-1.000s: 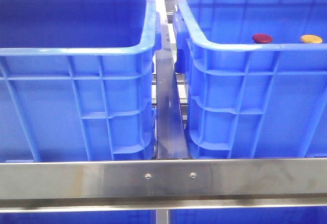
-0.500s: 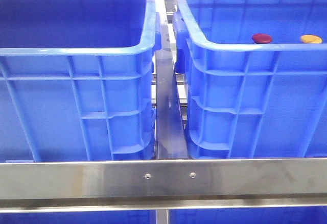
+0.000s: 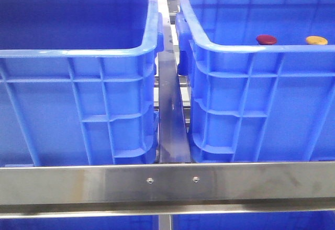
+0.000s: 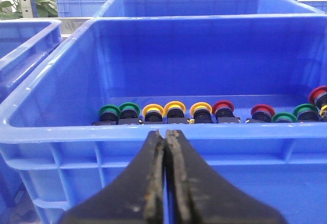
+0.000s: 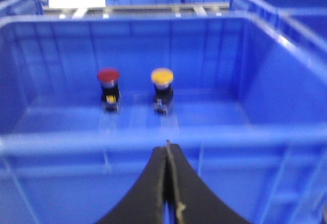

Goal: Pick red and yellow buttons and place in box

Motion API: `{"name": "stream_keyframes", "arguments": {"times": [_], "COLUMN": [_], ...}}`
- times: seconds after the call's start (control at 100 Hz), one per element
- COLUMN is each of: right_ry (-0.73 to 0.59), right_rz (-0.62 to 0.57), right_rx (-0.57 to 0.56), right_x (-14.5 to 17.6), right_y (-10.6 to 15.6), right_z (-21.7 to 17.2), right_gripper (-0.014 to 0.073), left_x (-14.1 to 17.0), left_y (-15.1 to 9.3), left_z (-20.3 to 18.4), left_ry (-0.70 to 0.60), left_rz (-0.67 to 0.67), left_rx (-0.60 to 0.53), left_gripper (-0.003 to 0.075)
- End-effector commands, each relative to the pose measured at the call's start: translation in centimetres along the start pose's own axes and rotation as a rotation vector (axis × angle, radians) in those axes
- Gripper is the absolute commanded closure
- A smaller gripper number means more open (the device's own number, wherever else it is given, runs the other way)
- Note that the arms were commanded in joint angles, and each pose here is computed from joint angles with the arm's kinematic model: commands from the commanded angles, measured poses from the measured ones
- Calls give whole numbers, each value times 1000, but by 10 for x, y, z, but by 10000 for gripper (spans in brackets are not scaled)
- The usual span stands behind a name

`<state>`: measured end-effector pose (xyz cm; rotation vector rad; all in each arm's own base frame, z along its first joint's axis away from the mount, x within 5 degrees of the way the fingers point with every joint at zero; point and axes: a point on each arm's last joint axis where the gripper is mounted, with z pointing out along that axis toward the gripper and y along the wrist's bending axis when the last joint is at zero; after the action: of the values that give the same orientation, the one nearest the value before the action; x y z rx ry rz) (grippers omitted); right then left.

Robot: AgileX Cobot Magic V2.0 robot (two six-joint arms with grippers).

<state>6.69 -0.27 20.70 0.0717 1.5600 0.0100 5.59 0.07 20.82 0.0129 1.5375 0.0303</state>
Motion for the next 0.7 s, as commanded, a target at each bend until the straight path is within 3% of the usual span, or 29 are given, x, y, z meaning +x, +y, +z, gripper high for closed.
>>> {"name": "stream_keyframes", "arguments": {"times": [0.0, 0.18, 0.3, 0.69], "right_ry": [-62, -131, -88, -119], "right_rz": [-13, -24, -24, -25], "right_rx": [-6, -10, -9, -10], "right_x": [-5, -6, -2, -5], "right_y": [1, 1, 0, 1], "right_z": [-3, -14, -13, -13], "right_gripper": [664, 664, 664, 664], "left_x": [9, 9, 9, 9], "left_y": [0, 0, 0, 0], "left_z": [-1, -1, -1, -1], "left_ry": [-53, -53, -55, -55], "left_rz": [-11, -11, -11, -11], "left_rx": [0, 0, 0, 0], "left_gripper": [740, 740, 740, 740]}}
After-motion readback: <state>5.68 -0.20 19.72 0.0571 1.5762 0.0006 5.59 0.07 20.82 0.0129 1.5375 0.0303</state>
